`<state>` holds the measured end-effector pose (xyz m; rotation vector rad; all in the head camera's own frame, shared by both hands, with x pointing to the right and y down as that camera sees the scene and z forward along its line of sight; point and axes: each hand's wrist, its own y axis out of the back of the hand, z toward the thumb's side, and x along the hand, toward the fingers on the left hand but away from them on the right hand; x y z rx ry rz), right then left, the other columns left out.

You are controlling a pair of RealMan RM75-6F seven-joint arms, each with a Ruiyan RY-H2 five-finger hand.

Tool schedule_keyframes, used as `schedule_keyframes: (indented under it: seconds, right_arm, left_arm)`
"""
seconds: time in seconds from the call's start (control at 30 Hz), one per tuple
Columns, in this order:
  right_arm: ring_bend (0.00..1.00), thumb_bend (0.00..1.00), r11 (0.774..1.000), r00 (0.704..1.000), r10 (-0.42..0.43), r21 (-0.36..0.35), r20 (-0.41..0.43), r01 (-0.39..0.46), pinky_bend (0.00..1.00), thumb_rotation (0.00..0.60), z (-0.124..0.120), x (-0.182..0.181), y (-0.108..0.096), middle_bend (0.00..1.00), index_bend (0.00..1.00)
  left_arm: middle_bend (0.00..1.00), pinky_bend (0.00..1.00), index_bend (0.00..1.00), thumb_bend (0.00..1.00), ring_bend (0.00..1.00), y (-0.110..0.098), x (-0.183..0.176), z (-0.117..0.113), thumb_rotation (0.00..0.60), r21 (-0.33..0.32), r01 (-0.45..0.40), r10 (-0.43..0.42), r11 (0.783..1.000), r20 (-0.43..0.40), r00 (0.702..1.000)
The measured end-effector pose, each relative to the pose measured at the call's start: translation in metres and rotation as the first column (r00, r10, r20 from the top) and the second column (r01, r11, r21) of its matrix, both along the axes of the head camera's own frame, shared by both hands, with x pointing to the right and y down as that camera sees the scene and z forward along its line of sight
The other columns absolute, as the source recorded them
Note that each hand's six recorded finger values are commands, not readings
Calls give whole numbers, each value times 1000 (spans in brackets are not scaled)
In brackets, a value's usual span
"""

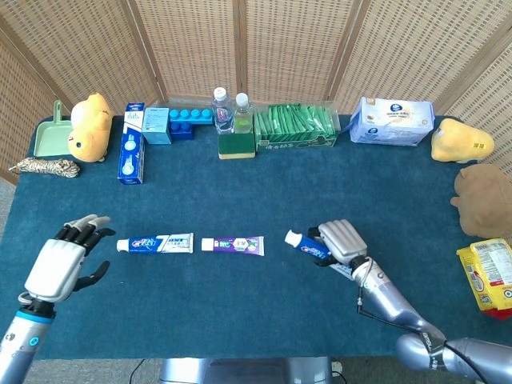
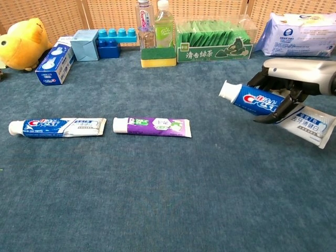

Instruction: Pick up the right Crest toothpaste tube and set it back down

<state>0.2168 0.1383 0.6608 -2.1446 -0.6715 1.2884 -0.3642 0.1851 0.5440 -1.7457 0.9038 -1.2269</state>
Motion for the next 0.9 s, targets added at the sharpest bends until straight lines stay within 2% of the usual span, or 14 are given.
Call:
schedule_keyframes:
  seconds: [0.2,0.4,0.57,0.7,0.8,0.9]
  right_arm:
    - [831,319,999,999,-37,-9,-2,37,864,600,-2,-14,9,875,937]
    - [833,319,998,999,-52,-26,9,52,865,600,-5,-30,15,877,938]
    - [832,319,998,998,-57,-37,11,58,866,600,-6,-41,17,877,937]
    - [834,319,998,998,-54,-44,22,55,868,600,-7,-50,19,877,938]
    - [834,320,997,998,-55,-45,28,57,868,600,-8,-56,20,878,937]
    - [835,319,997,998,-57,-48,33,58,868,600,-8,-62,21,878,937]
  left_arm:
    - [227,260,267,275,219,-6,24,11,600,-58,-39,37,998,-32,999]
    - [212,276,257,276,220,-15,50,25,600,-168,-81,69,982,-75,995]
    - [199,255,253,276,212,-22,77,38,600,-286,-143,113,948,-118,987]
    - [192,255,249,276,206,-29,98,43,600,-337,-188,144,922,-150,978]
    - [184,302,246,276,196,-32,112,47,600,-372,-215,157,903,-180,971]
    - [176,307,242,277,189,-35,127,50,600,-401,-246,173,882,-210,962]
